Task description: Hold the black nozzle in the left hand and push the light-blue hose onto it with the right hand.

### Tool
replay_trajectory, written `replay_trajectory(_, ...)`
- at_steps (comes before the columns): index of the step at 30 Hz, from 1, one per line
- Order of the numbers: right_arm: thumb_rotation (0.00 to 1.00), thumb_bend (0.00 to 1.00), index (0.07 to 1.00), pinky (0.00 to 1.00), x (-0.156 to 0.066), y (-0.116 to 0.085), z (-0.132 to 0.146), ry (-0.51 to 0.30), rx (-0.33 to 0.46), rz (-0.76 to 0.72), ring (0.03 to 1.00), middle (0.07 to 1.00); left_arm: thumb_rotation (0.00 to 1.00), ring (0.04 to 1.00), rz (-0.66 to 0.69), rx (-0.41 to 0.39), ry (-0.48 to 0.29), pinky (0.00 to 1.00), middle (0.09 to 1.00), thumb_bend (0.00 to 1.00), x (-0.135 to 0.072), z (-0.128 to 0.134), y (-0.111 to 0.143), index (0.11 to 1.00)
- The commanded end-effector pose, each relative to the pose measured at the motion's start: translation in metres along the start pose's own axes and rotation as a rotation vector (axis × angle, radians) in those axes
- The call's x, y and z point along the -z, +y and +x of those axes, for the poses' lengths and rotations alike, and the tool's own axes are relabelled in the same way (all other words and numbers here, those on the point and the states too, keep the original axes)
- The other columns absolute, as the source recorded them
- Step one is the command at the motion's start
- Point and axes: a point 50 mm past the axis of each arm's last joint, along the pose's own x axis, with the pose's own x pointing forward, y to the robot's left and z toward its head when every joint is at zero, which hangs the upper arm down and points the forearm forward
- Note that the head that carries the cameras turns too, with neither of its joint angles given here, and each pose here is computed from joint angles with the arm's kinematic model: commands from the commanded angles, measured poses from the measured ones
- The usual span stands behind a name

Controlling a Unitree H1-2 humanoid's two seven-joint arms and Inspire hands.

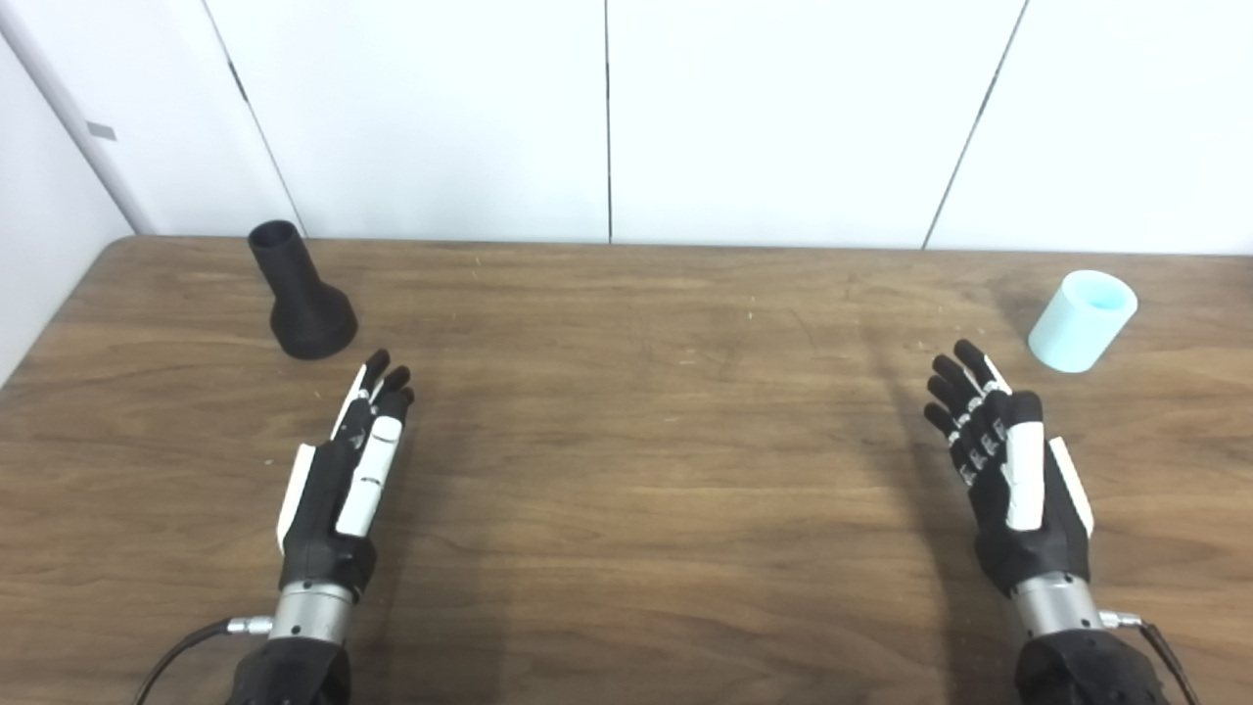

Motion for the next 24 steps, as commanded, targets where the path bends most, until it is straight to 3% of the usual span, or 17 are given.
replay_trajectory(1, 1.00, 0.53, 0.946, 0.92, -0.0165, 0.0021, 0.0054, -0.075, -0.008, -0.003, 0.940, 0.920, 0.82, 0.947, 0.012, 0.001, -0.051, 0.98, 0.944, 0.39, -0.0108, 0.0024, 0.0012, 0.932)
replay_trajectory(24, 1.00, 0.53, 0.943, 0.93, -0.0171, 0.0039, 0.0067, -0.073, -0.004, 0.004, 0.937, 0.915, 0.83, 0.952, -0.013, 0.006, -0.049, 0.98, 0.949, 0.38, -0.0122, 0.0028, 0.0007, 0.935)
